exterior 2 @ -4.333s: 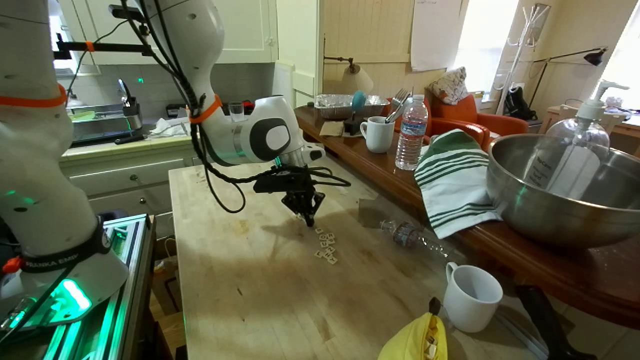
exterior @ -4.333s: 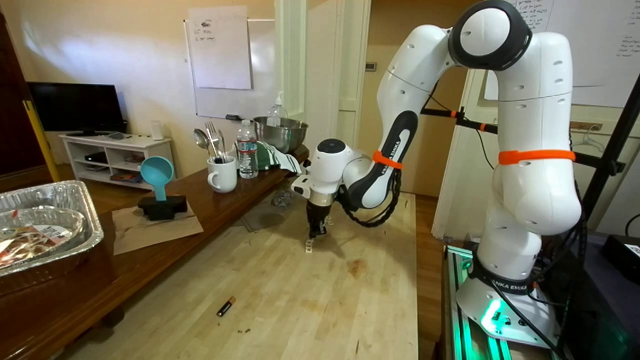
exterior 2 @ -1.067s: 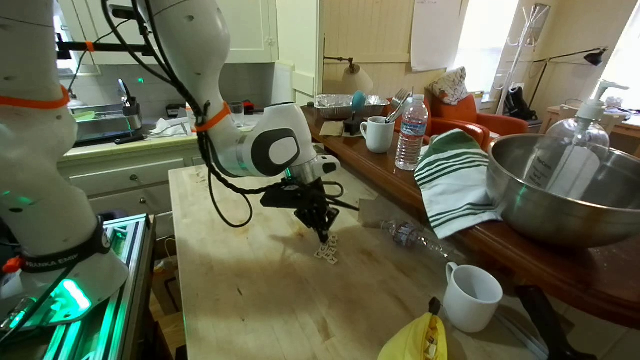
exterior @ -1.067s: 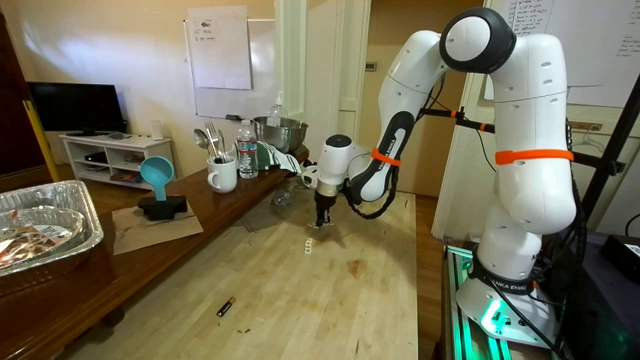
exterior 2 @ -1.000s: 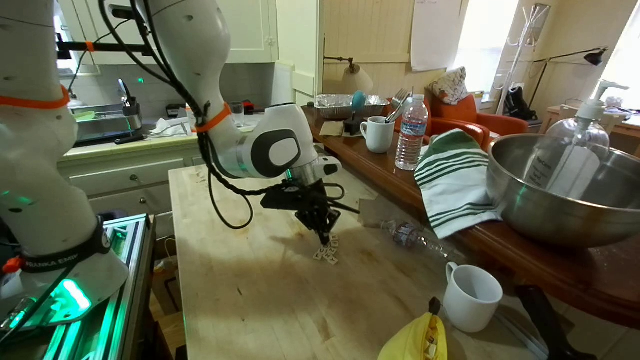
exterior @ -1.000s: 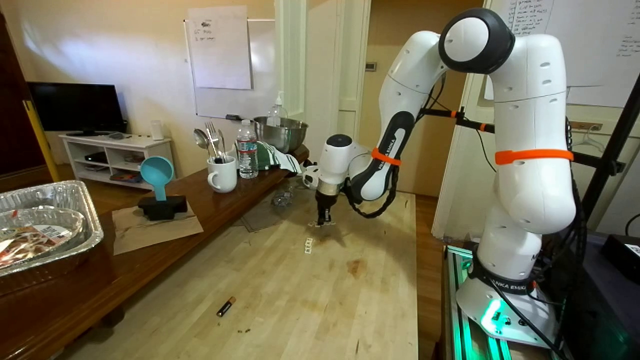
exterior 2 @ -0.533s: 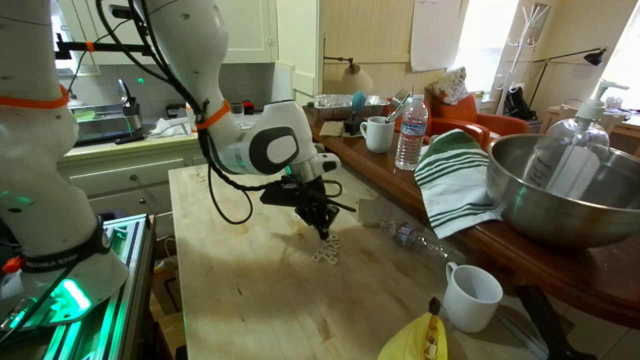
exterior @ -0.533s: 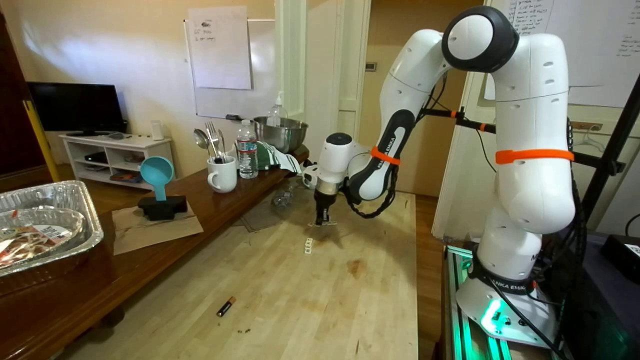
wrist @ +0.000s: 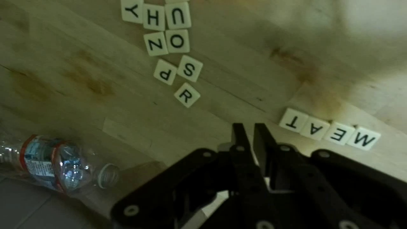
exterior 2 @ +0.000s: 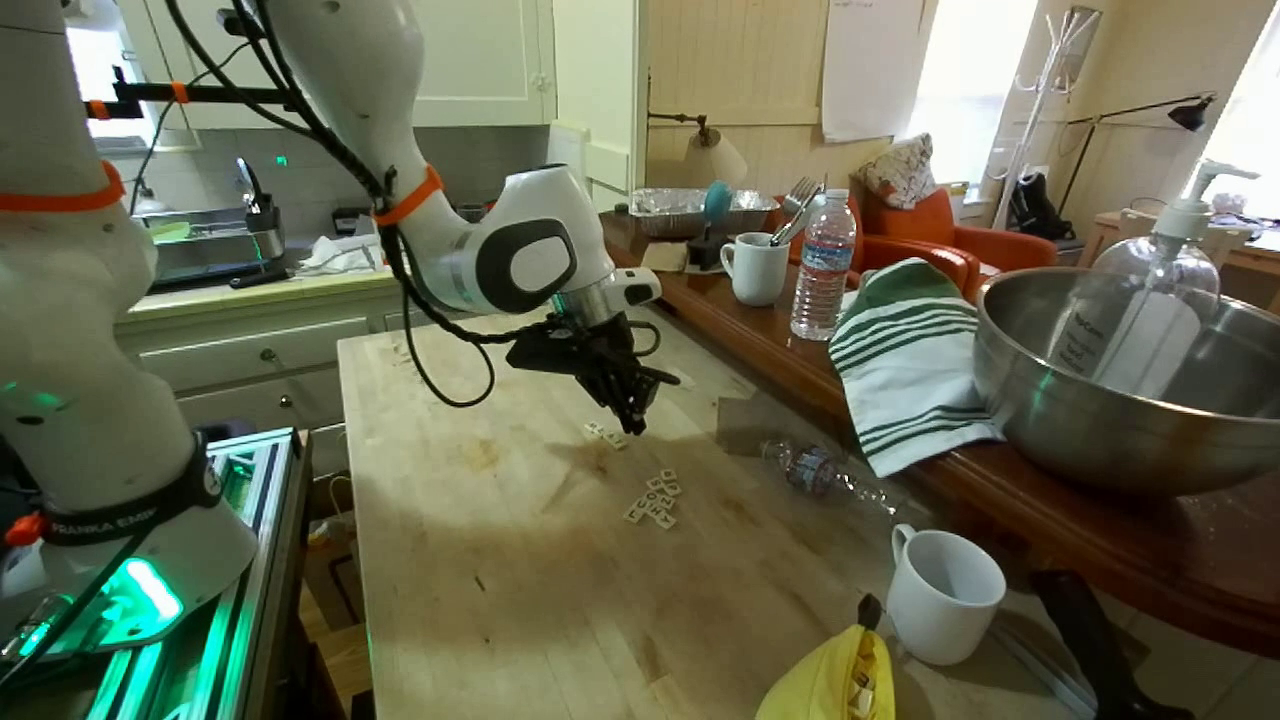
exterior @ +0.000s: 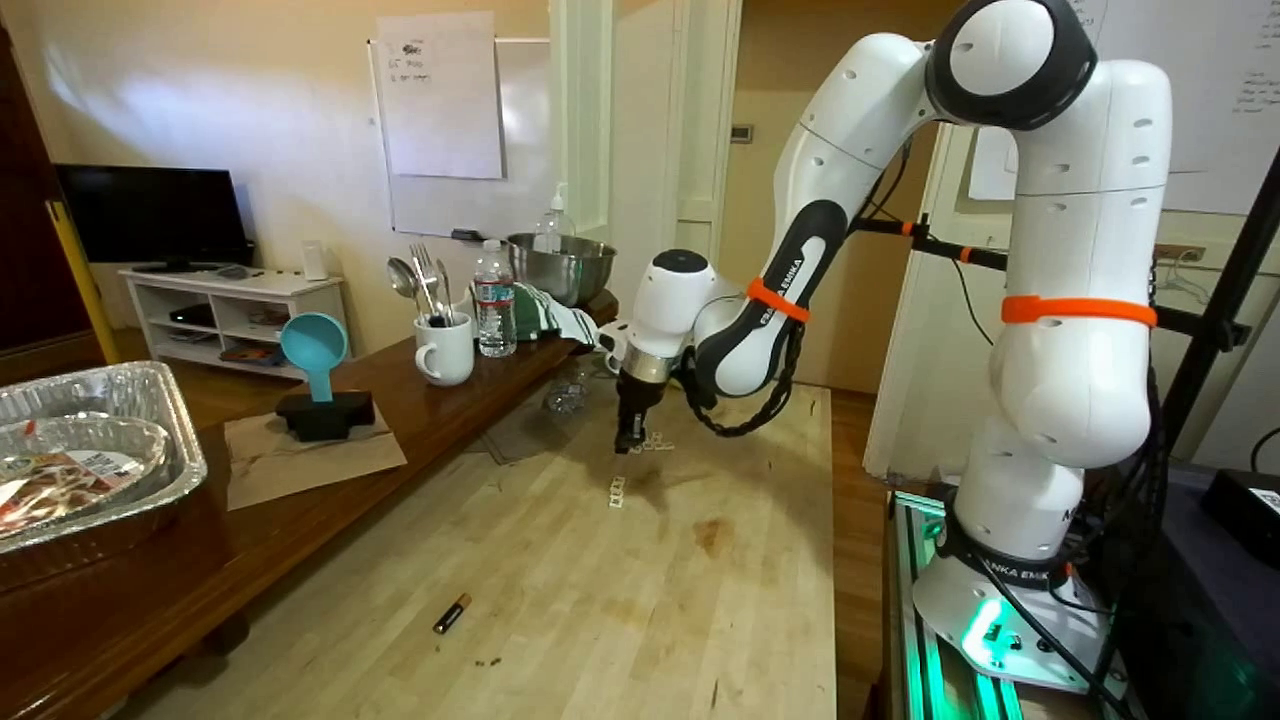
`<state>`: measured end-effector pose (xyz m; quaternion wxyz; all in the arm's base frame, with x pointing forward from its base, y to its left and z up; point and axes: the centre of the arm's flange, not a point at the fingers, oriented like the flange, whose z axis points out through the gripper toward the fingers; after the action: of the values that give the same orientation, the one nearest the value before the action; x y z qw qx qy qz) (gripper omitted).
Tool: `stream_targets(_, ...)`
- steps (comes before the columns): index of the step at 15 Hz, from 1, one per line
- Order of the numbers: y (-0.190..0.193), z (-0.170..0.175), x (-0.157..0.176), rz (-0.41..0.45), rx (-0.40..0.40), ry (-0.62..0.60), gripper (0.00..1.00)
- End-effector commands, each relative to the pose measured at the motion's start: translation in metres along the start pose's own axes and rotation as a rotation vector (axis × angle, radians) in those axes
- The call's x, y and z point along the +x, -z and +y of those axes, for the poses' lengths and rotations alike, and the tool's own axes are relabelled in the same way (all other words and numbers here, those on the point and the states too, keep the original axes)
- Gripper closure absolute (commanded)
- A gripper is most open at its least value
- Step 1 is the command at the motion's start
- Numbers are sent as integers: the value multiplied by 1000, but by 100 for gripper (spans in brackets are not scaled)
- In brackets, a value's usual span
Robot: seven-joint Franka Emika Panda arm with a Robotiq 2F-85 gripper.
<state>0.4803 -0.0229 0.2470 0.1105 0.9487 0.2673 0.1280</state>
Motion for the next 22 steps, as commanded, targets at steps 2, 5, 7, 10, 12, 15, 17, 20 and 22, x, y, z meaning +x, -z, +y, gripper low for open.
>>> stream_targets(2,18,-23,10,26,55,-62,46)
stream_targets(5,18,-34,18,22,88,-103,23)
stream_targets(7,18,-39,22,13,104,-138,9)
stream_targets(10,19,-42,24,-9,124,-186,0)
stream_targets(12,21,-43,23,-30,131,-204,0)
stream_targets(15,23,-42,23,-71,141,-216,0)
stream_targets(17,26,-41,22,-94,141,-221,0)
stream_targets(20,32,-39,21,-118,140,-225,0)
stream_targets(22,36,-38,19,-132,146,-215,0)
